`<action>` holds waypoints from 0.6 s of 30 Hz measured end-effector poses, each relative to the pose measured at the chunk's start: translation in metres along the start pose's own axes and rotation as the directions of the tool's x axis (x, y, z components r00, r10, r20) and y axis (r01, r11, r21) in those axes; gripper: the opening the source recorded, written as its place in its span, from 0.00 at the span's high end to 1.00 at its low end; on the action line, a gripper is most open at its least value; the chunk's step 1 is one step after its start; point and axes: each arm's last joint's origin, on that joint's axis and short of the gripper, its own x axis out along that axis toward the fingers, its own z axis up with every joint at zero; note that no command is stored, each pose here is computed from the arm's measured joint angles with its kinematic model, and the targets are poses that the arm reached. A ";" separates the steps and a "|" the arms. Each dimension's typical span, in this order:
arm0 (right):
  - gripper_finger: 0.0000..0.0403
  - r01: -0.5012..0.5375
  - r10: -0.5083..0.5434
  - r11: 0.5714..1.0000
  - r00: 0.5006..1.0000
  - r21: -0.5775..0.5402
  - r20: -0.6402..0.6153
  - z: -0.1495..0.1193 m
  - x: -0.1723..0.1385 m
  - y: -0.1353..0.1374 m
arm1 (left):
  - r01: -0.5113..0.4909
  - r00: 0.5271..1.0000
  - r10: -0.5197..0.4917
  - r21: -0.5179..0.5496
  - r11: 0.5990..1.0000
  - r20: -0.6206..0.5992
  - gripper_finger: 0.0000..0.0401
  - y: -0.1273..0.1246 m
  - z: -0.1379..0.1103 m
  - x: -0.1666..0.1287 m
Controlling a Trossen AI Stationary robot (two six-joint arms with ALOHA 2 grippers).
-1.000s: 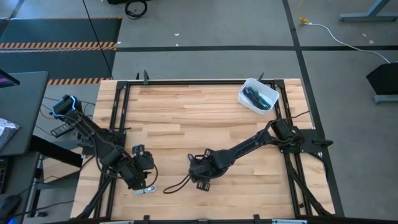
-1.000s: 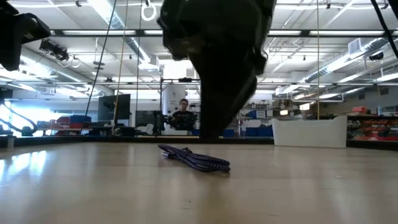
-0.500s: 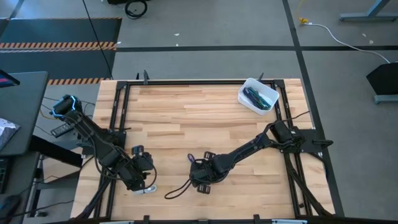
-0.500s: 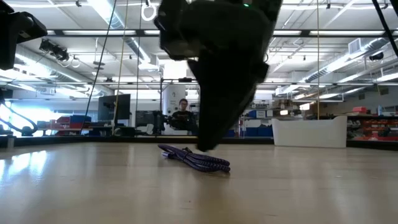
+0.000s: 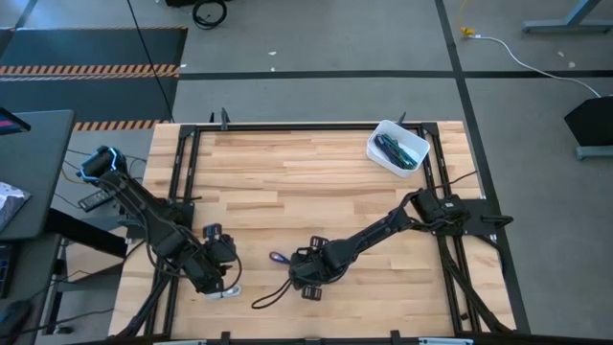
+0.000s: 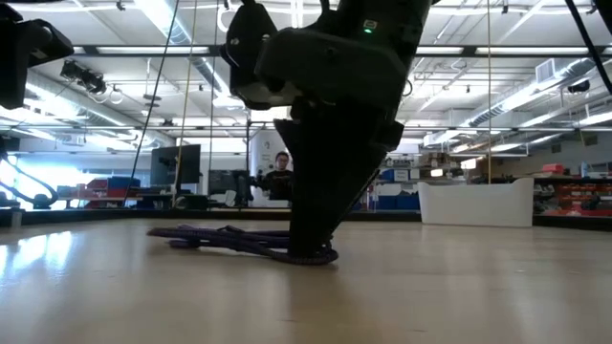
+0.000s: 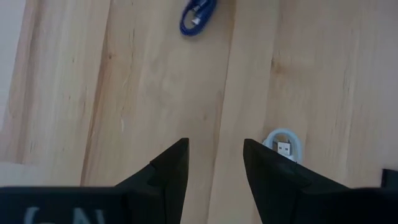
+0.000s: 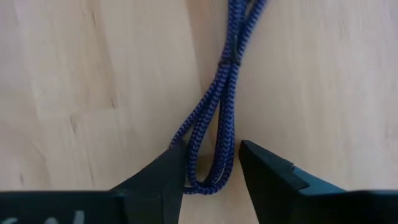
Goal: Pick and place USB-C Cables
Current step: Put the blue charger cable into the white bin
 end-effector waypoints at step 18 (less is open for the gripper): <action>0.95 0.402 -0.429 0.902 0.872 -0.156 -0.235 -0.021 -0.030 -0.052 | -0.011 1.000 0.011 0.004 1.000 -0.004 0.60 -0.001 0.000 0.002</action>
